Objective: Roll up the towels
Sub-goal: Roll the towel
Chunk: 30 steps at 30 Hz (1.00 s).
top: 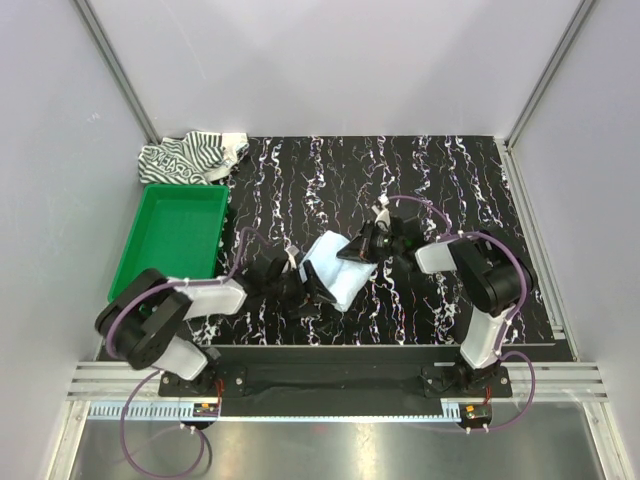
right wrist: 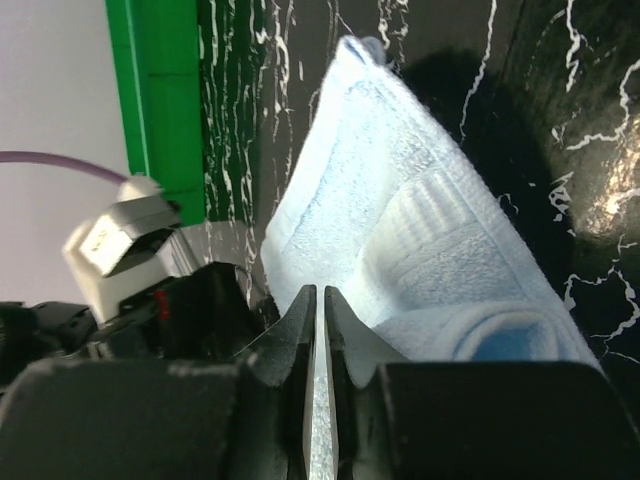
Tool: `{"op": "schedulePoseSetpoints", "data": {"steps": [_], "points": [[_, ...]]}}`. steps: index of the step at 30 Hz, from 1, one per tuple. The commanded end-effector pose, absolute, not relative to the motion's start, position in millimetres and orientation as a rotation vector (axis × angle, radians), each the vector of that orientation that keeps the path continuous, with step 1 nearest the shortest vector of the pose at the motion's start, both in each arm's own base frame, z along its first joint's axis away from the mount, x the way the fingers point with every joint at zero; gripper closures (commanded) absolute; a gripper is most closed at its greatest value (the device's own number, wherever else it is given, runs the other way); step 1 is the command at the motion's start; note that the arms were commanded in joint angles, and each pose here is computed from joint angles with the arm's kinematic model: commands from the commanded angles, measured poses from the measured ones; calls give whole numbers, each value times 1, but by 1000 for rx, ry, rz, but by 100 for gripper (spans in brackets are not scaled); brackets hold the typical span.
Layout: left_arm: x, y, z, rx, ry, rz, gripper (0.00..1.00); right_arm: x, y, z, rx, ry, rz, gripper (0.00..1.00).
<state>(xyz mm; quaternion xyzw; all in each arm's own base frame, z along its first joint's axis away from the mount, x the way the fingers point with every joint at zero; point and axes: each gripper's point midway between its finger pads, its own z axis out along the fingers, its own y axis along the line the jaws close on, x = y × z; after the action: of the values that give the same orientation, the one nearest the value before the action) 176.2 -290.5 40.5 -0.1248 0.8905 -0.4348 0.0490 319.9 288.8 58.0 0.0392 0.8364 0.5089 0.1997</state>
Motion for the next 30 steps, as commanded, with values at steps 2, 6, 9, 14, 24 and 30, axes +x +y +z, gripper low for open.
{"op": "schedulePoseSetpoints", "data": {"steps": [2,6,9,14,24,30], "points": [[183,-257,45,-302,2704,-1020,25,322,295,46,69,2354,1349,87],[201,-254,102,-69,2529,-900,26,322,303,35,75,2359,1358,88],[202,-250,130,187,2414,-666,26,322,309,30,72,2360,1367,88],[204,-267,151,543,2278,-350,27,321,309,30,63,2371,1342,89],[188,-335,134,978,2059,-307,22,320,309,34,45,2377,1323,89],[189,-351,108,1053,2038,-174,21,319,310,31,43,2388,1330,90]]}}
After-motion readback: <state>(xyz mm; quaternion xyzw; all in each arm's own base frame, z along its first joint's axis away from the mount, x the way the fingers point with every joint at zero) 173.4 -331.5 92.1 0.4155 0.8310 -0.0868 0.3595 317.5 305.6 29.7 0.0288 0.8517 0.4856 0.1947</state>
